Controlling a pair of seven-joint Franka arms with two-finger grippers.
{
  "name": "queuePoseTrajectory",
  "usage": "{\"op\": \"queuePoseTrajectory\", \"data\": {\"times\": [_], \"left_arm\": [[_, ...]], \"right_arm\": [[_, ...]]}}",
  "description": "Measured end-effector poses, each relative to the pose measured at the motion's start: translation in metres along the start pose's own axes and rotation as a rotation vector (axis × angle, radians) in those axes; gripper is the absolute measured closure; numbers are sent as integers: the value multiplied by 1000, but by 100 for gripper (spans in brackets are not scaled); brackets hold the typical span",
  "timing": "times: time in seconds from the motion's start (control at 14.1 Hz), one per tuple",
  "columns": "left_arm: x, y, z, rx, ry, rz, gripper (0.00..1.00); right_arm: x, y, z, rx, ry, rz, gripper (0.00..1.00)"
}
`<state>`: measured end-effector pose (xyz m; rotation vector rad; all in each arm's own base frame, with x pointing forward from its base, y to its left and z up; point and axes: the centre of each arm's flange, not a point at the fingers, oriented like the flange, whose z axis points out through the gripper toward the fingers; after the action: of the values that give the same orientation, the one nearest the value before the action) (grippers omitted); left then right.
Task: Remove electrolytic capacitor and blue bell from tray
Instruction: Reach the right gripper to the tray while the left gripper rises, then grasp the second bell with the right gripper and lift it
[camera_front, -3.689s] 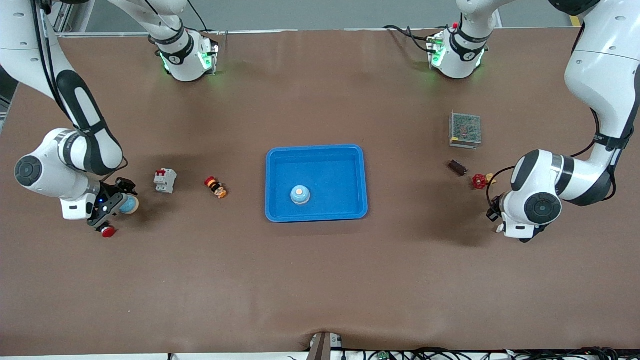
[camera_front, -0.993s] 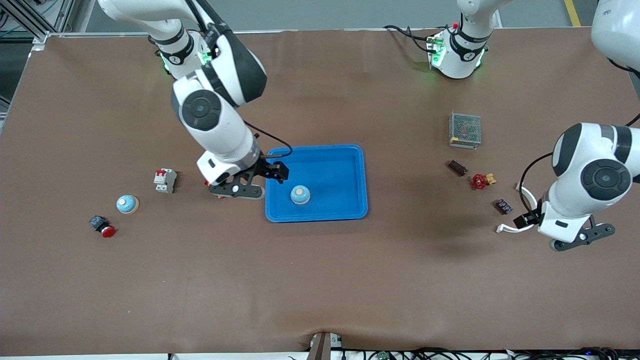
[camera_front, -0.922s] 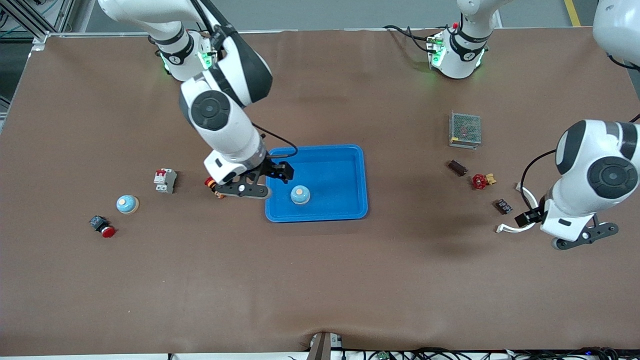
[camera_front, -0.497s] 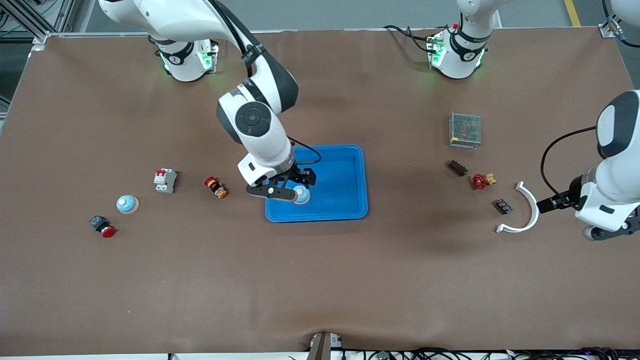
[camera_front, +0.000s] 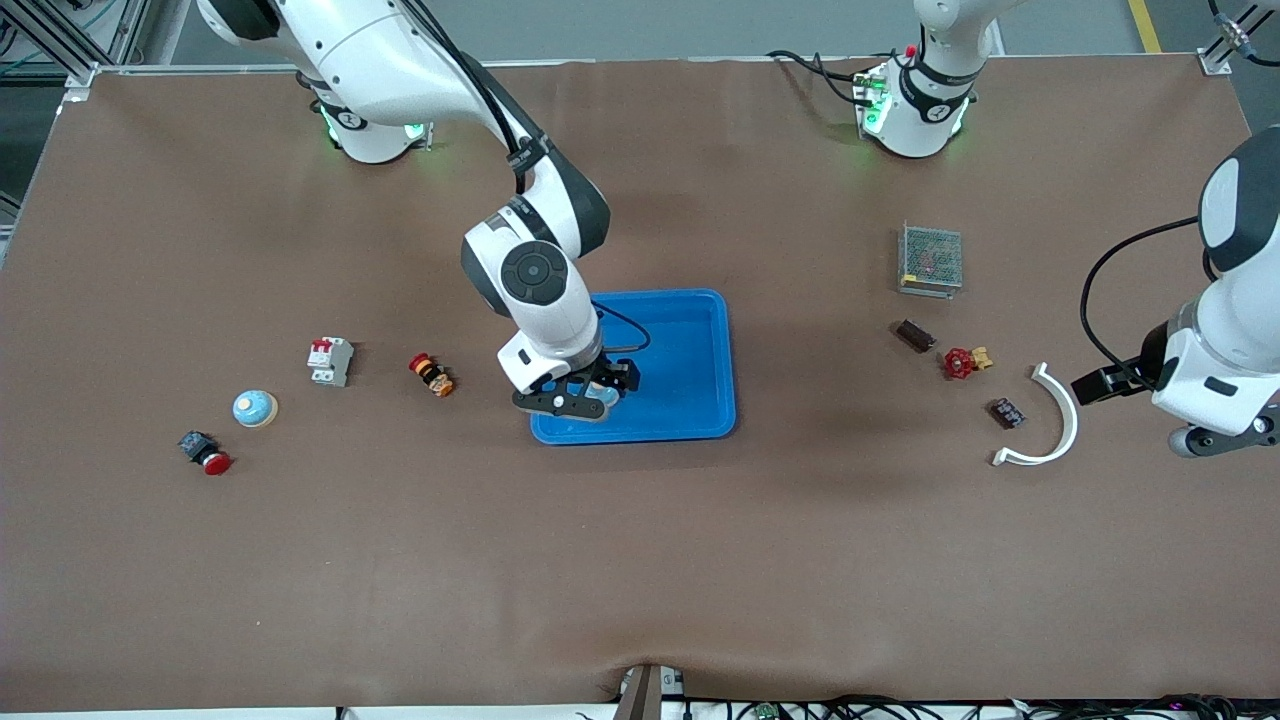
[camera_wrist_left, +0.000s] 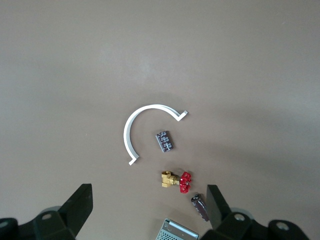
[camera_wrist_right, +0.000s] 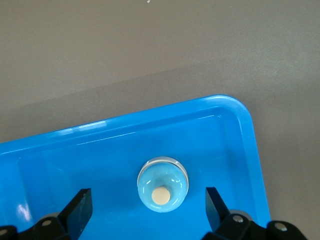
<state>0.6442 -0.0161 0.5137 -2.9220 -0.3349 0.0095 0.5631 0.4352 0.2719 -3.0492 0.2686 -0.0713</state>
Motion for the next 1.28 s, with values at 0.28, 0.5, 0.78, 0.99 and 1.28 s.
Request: {"op": "queuePoseTrajectory", "data": {"times": [0.28, 0.5, 0.78, 0.99, 1.28], "left_arm": [[-19, 6, -38, -56, 10, -17, 0], [-39, 15, -61, -42, -10, -29, 0], [-61, 20, -78, -52, -23, 28, 0], [-72, 5, -81, -93, -43, 48, 0], [-90, -3, -92, -109, -35, 56, 0]], "right_arm": [[-2, 2, 12, -30, 5, -24, 0], [-12, -4, 31, -35, 0, -41, 0], [-22, -6, 63, -37, -5, -57, 0], [-29, -9, 75, -43, -11, -67, 0], [-31, -7, 85, -46, -10, -72, 0]]}}
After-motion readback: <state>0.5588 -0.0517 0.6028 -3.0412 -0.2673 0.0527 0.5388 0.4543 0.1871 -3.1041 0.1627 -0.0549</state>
